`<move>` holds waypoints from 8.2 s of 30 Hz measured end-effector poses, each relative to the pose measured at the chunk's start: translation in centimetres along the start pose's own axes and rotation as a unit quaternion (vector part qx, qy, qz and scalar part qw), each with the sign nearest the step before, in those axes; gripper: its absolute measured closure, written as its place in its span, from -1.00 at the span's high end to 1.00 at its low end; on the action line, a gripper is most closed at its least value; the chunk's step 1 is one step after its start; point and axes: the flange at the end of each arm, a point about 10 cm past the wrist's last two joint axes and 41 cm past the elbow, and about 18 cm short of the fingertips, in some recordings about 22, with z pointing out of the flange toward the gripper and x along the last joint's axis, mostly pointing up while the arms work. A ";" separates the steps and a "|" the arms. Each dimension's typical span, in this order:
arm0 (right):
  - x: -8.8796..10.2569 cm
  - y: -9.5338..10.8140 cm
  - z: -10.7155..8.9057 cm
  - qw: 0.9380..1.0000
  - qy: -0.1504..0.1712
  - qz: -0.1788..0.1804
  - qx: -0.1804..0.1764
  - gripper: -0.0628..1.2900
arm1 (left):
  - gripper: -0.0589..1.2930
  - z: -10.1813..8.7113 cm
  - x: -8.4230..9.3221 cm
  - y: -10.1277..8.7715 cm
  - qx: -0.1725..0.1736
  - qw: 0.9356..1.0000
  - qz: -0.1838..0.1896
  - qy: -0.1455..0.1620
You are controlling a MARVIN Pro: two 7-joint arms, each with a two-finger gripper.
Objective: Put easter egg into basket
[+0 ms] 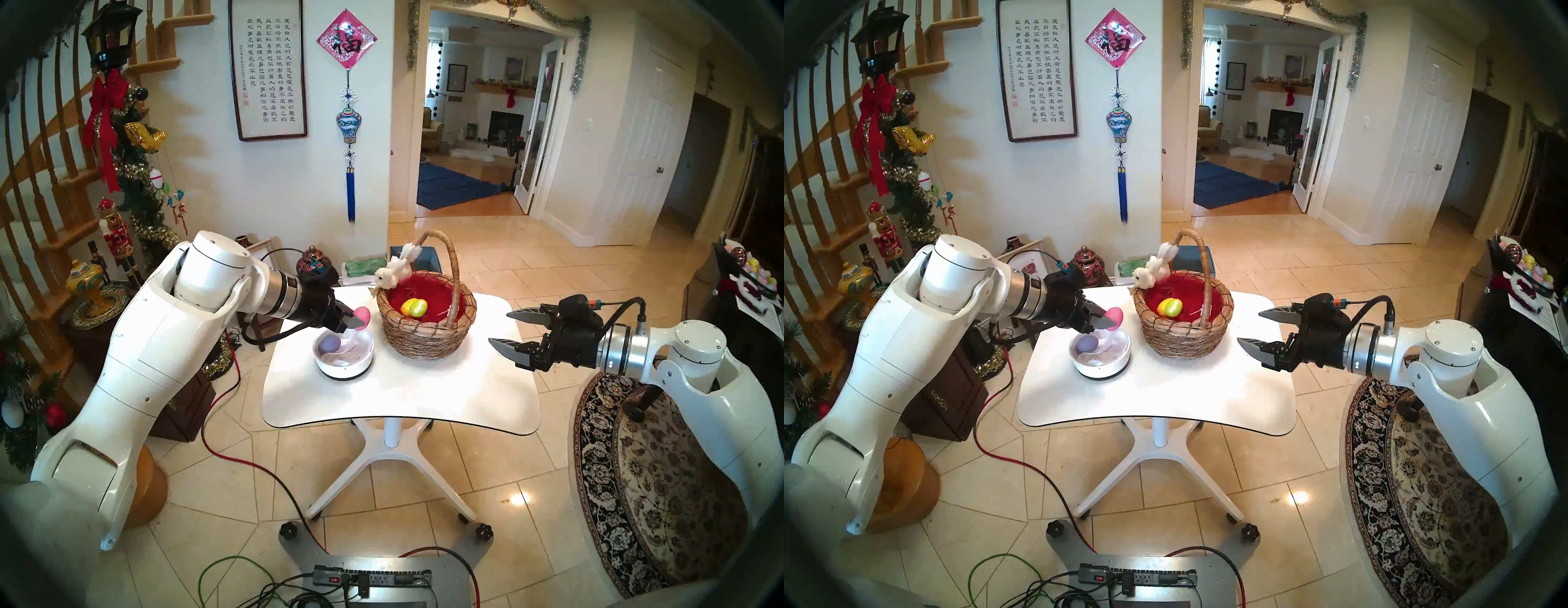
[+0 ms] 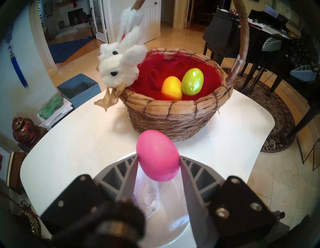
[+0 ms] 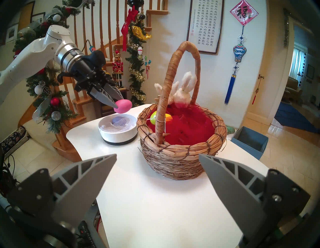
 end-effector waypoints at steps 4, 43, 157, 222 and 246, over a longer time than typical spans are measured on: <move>0.0 0.0 0.0 1.000 0.000 0.000 0.000 0.92 | -0.13 0.8 1.2 0.7 -0.005 1.000 0.004 0.003; 0.0 0.0 0.0 1.000 0.000 0.000 0.000 0.92 | -0.13 6.4 10.4 0.4 -0.026 1.000 -0.001 0.012; 0.0 0.0 0.0 1.000 0.000 0.000 0.000 0.92 | 0.88 -2.5 6.4 -0.5 0.056 0.995 -0.016 0.077; 0.0 0.0 0.0 1.000 0.000 0.000 0.000 0.92 | 0.91 -2.0 -7.4 3.5 0.127 0.990 -0.057 -0.036; 0.0 0.0 0.0 1.000 0.000 0.000 0.000 0.92 | 0.87 0.0 -6.0 2.1 0.145 0.986 -0.069 -0.043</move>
